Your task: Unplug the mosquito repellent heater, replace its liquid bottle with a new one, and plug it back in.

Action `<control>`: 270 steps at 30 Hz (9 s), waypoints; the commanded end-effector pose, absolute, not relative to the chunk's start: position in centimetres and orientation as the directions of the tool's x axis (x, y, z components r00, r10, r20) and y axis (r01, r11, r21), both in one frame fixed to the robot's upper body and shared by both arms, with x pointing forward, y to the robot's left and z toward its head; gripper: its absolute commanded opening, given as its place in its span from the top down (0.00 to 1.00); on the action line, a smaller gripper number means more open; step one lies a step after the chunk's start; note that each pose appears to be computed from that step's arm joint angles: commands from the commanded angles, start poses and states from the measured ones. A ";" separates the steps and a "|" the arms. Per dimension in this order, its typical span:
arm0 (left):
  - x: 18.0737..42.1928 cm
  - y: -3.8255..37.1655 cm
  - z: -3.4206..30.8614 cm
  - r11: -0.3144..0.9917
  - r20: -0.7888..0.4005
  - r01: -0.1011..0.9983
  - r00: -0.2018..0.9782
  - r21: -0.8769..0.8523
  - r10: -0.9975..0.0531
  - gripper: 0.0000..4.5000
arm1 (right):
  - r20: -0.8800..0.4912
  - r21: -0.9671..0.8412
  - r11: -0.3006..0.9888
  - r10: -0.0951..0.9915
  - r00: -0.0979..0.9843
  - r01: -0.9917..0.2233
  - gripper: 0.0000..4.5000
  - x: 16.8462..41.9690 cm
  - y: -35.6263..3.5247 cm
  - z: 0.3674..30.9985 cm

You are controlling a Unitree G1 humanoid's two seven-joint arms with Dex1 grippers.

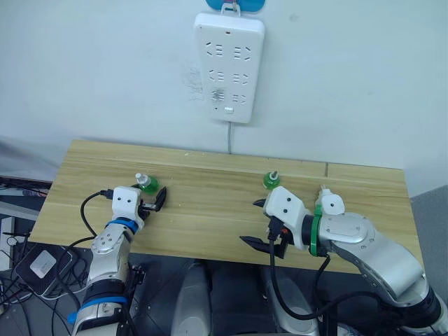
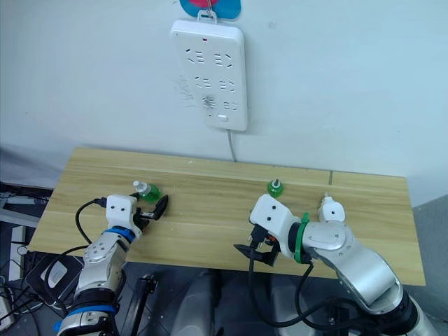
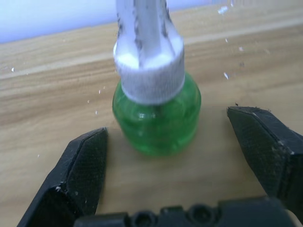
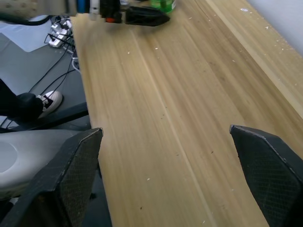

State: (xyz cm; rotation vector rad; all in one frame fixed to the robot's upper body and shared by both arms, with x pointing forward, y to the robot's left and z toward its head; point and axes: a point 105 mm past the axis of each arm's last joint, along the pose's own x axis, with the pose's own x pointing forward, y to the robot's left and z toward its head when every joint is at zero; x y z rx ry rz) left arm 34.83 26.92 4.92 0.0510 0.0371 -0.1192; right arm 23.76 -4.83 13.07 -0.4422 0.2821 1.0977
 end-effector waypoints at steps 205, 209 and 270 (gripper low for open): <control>27.4 7.8 16.6 0.124 -0.039 0.954 0.139 0.271 -0.990 0.48 | -0.090 -0.314 0.282 0.942 0.324 -0.907 0.00 25.6 -6.5 21.4; 27.5 7.9 16.6 0.136 -0.035 0.953 0.151 0.272 -0.988 0.48 | -0.109 -0.275 0.228 0.958 0.265 -0.934 0.00 24.5 -6.2 21.0; 28.4 13.0 11.2 0.343 -0.166 0.924 0.369 0.168 -0.914 0.48 | -0.054 -0.294 0.369 0.915 0.401 -0.882 0.94 27.1 -6.9 22.6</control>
